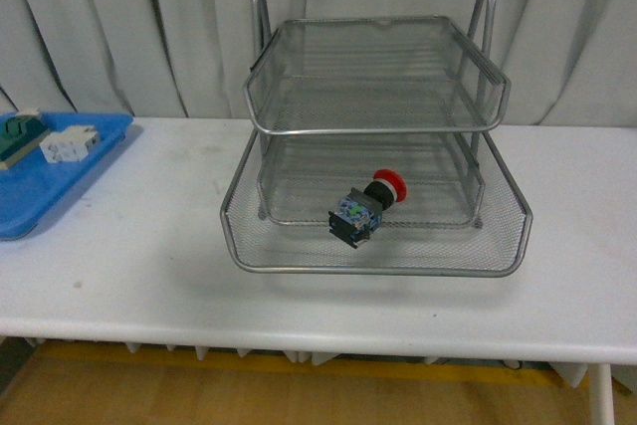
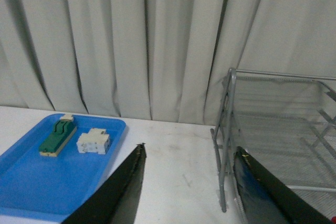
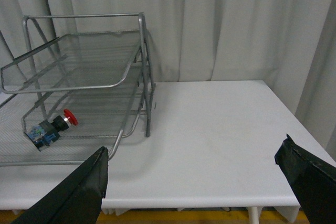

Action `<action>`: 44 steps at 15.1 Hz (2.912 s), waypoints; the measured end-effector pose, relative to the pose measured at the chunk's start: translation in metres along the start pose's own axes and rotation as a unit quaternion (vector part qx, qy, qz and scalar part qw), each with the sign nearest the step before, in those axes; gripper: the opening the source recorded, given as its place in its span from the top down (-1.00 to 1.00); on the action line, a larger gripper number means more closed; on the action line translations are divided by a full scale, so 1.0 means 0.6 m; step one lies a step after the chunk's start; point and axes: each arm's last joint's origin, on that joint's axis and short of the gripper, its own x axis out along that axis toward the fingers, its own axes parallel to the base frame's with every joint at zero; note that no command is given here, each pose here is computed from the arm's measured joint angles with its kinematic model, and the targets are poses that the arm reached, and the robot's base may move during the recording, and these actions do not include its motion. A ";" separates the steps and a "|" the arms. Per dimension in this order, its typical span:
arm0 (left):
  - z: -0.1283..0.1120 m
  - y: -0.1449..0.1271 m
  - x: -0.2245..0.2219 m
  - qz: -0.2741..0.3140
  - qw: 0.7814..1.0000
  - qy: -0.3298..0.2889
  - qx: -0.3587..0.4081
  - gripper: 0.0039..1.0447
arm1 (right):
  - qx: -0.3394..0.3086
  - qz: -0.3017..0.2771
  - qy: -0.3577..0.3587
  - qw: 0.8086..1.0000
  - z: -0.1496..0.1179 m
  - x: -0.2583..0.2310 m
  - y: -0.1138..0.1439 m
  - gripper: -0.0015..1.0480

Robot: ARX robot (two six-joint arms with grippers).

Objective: Place button on rack with both arms

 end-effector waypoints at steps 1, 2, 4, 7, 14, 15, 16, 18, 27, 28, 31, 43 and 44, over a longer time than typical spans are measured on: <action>-0.016 0.008 -0.017 -0.019 1.000 0.004 0.002 0.25 | 0.000 0.000 0.000 1.000 0.000 0.000 0.000 -0.87; -0.036 0.015 -0.028 -0.028 0.999 0.018 0.006 0.43 | 0.000 0.000 0.000 1.000 0.000 0.000 0.000 -0.87; -0.065 0.043 -0.055 -0.021 0.999 0.029 0.009 0.95 | 0.000 0.000 0.000 1.000 0.000 0.000 0.000 -0.87; -0.084 0.065 -0.086 -0.022 0.999 0.024 0.008 0.97 | 0.000 0.000 0.000 1.000 0.000 0.000 0.000 -0.87; -0.109 0.101 -0.126 -0.013 1.000 0.026 0.009 0.97 | 0.000 0.000 0.000 1.000 0.000 0.000 0.000 -0.87; -0.109 0.101 -0.127 -0.016 1.000 0.024 0.009 0.97 | 0.000 0.000 0.000 1.000 0.000 0.000 0.000 -0.87; -0.109 0.099 -0.132 -0.025 0.999 0.022 0.009 0.97 | 0.000 0.000 0.000 1.000 0.000 0.000 0.000 -0.87; -0.116 0.100 -0.142 -0.025 1.000 0.011 0.008 0.97 | 0.000 0.000 0.000 1.000 0.000 0.000 0.000 -0.87; -0.121 0.101 -0.170 -0.025 1.000 0.014 0.008 0.97 | 0.000 0.000 0.000 1.000 0.000 0.000 0.000 -0.87; -0.122 0.101 -0.172 -0.025 1.000 0.015 0.008 0.97 | 0.000 0.000 0.000 1.000 0.000 0.000 0.000 -0.87; -0.123 0.102 -0.178 -0.025 1.000 0.018 0.009 0.97 | 0.000 0.000 0.000 1.000 0.000 0.000 0.000 -0.87; -0.127 0.103 -0.194 -0.025 0.999 0.021 0.009 0.18 | 0.000 0.000 0.000 1.000 0.000 0.000 0.000 -0.87; -0.127 0.103 -0.194 -0.025 0.999 0.021 0.009 -0.03 | 0.000 0.000 0.000 1.000 0.000 0.000 0.000 -0.87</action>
